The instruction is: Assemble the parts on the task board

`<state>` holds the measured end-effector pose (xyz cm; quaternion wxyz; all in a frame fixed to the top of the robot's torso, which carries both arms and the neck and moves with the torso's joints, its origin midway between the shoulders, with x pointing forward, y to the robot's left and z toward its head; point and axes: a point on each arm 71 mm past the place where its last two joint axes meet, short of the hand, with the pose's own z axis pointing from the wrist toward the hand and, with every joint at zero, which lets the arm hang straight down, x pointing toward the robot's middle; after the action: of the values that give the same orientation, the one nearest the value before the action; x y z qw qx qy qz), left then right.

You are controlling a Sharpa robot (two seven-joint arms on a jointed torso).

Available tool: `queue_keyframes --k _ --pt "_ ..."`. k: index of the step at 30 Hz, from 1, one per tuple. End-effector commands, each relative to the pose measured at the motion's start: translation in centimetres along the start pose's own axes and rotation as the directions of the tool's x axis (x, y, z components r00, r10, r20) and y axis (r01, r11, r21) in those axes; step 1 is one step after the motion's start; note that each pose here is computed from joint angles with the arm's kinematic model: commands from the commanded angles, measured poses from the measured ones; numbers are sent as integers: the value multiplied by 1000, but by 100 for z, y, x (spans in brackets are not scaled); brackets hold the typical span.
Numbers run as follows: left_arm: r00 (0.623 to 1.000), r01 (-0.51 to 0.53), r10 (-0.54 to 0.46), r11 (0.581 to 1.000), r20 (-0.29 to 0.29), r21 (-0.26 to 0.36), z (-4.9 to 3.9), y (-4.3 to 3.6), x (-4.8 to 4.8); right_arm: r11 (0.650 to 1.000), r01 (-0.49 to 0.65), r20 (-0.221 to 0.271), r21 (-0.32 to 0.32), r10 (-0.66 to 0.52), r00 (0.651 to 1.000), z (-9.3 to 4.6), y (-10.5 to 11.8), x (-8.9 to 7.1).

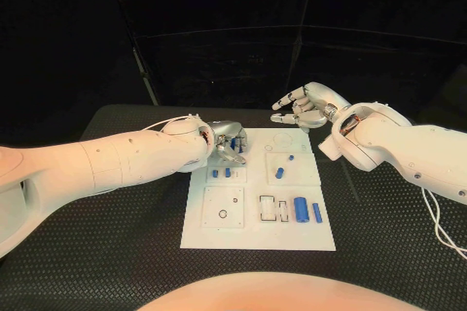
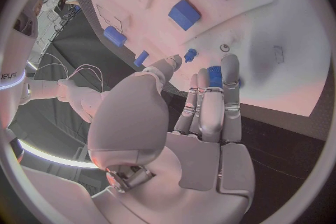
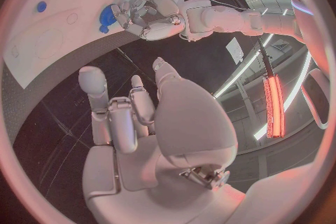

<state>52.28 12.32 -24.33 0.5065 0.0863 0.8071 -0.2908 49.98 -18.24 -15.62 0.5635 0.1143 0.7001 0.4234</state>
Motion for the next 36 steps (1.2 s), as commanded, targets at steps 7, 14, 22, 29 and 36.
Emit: queue_keyframes --k 7,14,22,29,36 --pt "1000 -23 24 999 -7 46 11 -84 32 1000 -2 -2 -12 2 1000 6 21 0" --pt "998 -39 40 999 -43 26 37 -70 98 1000 -2 -4 -14 2 1000 11 26 7" --pt "995 -74 75 997 -71 8 59 -49 146 1000 -2 -5 -13 2 1000 10 24 7" --pt "995 -82 81 997 -62 0 75 -31 143 1000 -2 -6 -14 2 1000 12 26 9" --pt "994 -82 83 997 -67 8 96 -56 162 1000 -3 -7 -15 3 1000 15 28 12"
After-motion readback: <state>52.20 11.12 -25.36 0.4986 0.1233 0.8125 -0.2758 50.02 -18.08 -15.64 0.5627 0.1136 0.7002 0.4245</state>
